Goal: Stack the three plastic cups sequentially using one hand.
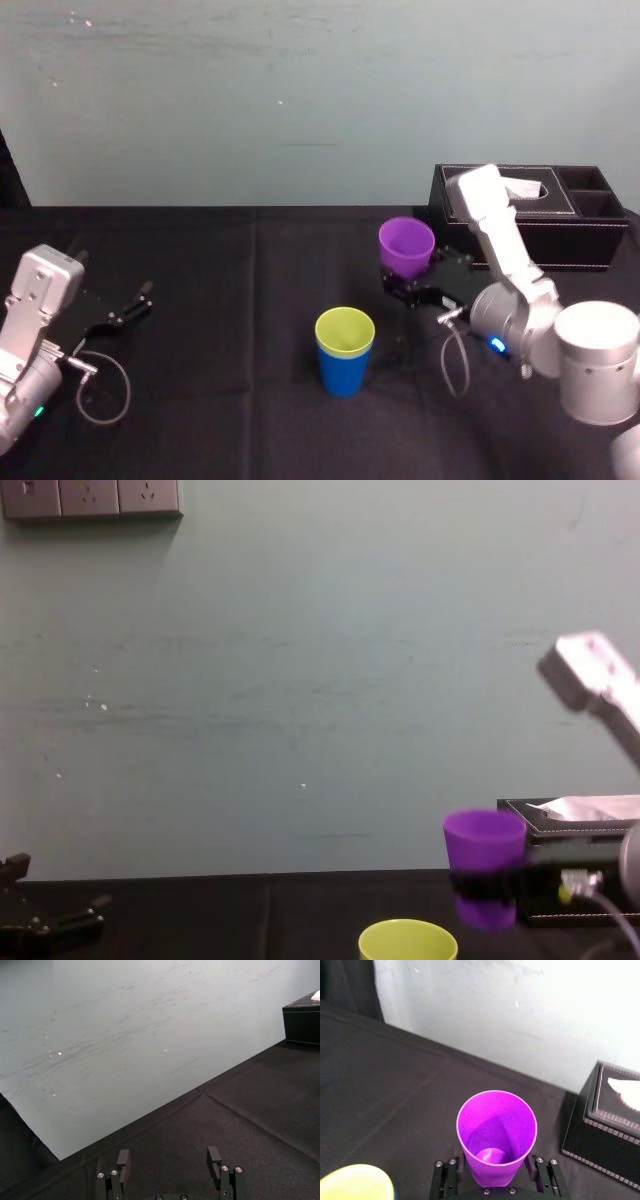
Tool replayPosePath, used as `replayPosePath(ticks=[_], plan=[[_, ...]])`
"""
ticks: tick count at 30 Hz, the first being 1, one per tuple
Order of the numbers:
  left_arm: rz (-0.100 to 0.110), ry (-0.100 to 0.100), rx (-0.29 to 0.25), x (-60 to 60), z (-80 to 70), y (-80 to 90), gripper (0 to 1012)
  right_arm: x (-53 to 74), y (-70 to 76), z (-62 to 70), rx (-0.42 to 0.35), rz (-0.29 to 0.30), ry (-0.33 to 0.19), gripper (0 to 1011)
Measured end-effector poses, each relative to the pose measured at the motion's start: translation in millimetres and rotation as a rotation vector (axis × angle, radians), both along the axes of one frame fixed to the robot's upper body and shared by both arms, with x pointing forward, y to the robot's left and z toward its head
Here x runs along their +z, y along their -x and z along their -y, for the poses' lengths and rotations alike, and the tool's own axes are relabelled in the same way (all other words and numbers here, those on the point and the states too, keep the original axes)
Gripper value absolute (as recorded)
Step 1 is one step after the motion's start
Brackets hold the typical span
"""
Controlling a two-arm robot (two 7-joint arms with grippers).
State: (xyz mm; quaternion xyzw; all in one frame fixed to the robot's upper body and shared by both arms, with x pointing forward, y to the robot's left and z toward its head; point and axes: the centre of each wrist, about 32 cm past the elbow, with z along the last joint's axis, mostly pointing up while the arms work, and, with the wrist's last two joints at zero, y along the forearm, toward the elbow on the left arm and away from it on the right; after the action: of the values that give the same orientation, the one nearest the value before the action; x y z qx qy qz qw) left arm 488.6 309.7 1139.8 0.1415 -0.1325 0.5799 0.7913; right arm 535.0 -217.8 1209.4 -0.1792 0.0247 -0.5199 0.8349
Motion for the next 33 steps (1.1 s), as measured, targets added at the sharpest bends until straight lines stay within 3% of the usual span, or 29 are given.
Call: replayPosePath(ticks=[1, 4, 8, 15, 20, 33], plan=[[0.0, 0.0, 0.0, 0.0, 0.0, 0.0, 1000, 0.0, 0.0, 0.0, 0.0, 0.0, 0.0, 707], [0.0, 0.0, 0.0, 0.0, 0.0, 0.0, 1000, 22.1, 10.0, 2.1, 0.026, 0.022, -0.012, 707], [0.0, 0.0, 0.0, 0.0, 0.0, 0.0, 1000, 40.2, 20.8, 2.5, 0.057, 0.034, -0.026, 707], [0.0, 0.0, 0.0, 0.0, 0.0, 0.0, 1000, 62.7, 40.7, 0.9, 0.124, 0.042, -0.068, 707], [0.0, 0.0, 0.0, 0.0, 0.0, 0.0, 1000, 67.0, 49.5, -2.4, 0.159, 0.037, -0.071, 707], [0.0, 0.0, 0.0, 0.0, 0.0, 0.0, 1000, 54.4, 61.5, -14.5, 0.23, -0.02, -0.071, 707]])
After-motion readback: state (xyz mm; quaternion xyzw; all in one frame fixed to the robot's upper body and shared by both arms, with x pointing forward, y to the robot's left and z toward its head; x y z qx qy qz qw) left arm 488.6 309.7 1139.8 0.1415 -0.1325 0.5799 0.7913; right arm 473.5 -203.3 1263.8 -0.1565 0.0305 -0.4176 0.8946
